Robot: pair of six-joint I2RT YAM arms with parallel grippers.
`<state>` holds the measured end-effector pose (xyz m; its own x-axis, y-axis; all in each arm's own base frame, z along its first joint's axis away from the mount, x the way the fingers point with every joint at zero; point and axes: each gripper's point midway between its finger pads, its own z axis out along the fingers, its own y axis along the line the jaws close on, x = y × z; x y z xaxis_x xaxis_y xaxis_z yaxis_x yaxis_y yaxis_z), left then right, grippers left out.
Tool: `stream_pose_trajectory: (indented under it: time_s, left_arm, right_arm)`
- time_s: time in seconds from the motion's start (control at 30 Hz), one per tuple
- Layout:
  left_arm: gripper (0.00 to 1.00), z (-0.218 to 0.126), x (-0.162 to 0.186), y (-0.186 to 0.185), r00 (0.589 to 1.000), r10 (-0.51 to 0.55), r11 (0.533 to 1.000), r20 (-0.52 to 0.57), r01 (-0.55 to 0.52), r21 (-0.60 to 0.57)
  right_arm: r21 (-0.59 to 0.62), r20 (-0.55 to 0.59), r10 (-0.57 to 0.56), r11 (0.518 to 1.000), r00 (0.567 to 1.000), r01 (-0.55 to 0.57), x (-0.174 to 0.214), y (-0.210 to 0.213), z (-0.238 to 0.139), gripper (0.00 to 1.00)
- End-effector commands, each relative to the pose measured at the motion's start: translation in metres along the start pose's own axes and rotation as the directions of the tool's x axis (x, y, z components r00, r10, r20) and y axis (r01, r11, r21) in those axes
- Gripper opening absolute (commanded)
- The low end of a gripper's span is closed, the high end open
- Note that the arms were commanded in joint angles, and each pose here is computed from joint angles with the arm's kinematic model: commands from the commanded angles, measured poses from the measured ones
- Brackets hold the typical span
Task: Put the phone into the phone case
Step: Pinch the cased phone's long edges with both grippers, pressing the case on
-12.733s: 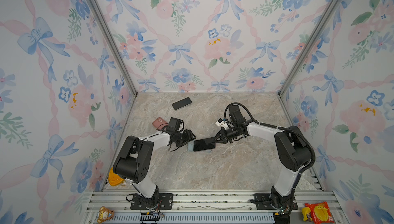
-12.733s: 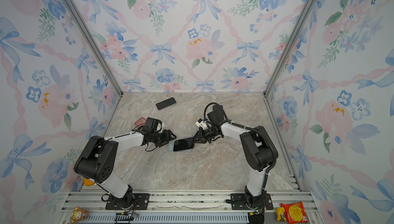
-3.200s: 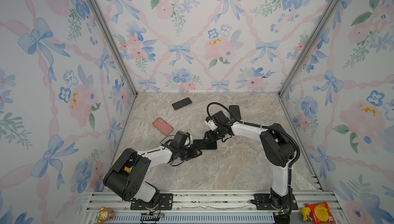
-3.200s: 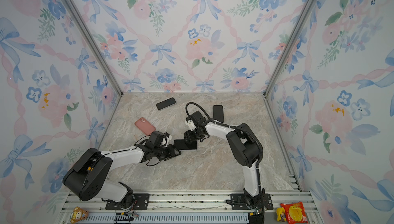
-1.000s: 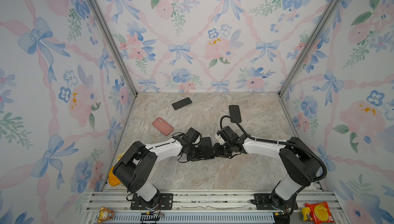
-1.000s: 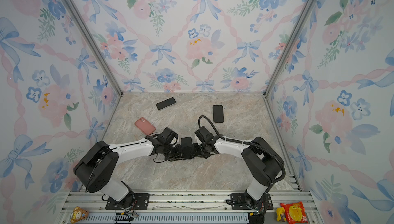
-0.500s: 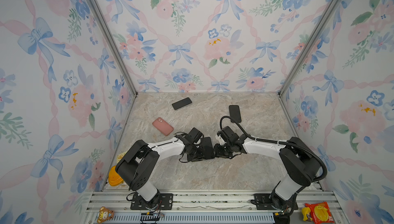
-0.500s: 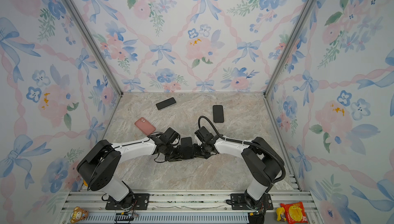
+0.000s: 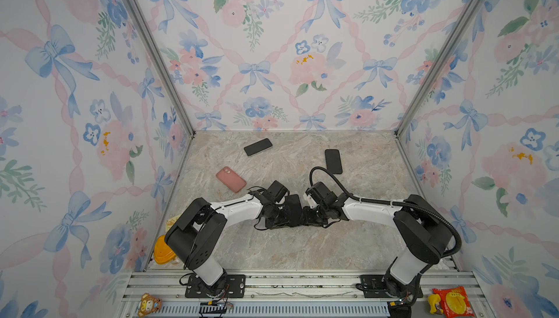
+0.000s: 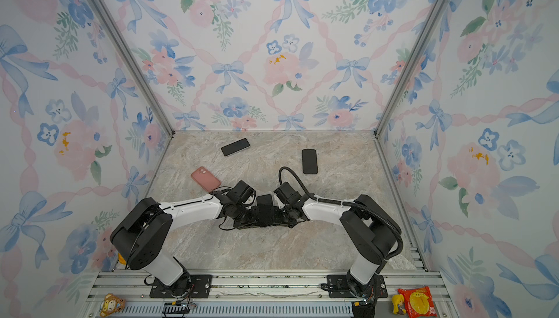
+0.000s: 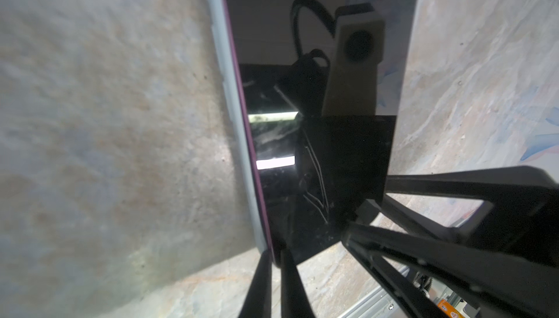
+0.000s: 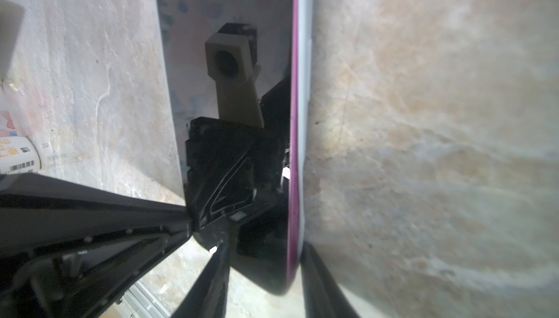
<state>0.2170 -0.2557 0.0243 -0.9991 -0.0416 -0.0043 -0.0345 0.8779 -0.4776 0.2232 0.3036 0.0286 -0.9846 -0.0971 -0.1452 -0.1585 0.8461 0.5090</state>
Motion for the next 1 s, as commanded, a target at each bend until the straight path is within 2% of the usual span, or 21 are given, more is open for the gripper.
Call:
stream_pose_trajectory:
  time_s: [0.0, 0.27, 0.4, 0.5, 0.63, 0.73, 0.97]
  left_arm:
    - [0.07, 0.024, 0.018, 0.046, 0.998, -0.025, 0.987, -0.059, 0.015, -0.161]
    - [0.05, 0.020, 0.017, 0.046, 0.999, -0.023, 0.987, -0.046, 0.015, -0.158]
    - [0.14, 0.001, 0.009, 0.032, 1.000, 0.003, 0.991, 0.001, -0.003, -0.131]
    - [0.24, -0.011, 0.004, 0.028, 0.999, 0.010, 0.993, 0.033, -0.006, -0.116]
    - [0.35, -0.018, -0.002, 0.026, 0.998, 0.006, 0.995, 0.061, 0.001, -0.104]
    - [0.35, -0.019, -0.008, 0.020, 0.997, 0.011, 0.997, 0.072, -0.005, -0.077]
    - [0.37, -0.015, -0.012, 0.001, 0.996, -0.004, 0.997, 0.086, -0.003, 0.073]
  right_arm:
    - [0.008, -0.032, 0.002, 1.000, 0.999, -0.002, 0.011, -0.003, 0.012, 0.41]
    - [0.031, -0.032, -0.018, 0.999, 0.999, 0.019, 0.011, -0.001, 0.009, 0.41]
    - [0.104, 0.002, -0.055, 0.993, 0.998, 0.055, 0.003, -0.009, -0.009, 0.41]
    - [0.171, 0.020, -0.089, 0.982, 0.996, 0.085, -0.003, -0.018, -0.019, 0.42]
    - [0.165, 0.065, -0.103, 0.982, 0.993, 0.091, -0.011, -0.011, -0.034, 0.42]
    - [0.134, 0.076, -0.110, 0.986, 0.991, 0.099, -0.013, -0.005, -0.033, 0.40]
    - [0.078, 0.079, -0.162, 0.985, 0.984, 0.156, -0.014, 0.007, -0.026, 0.32]
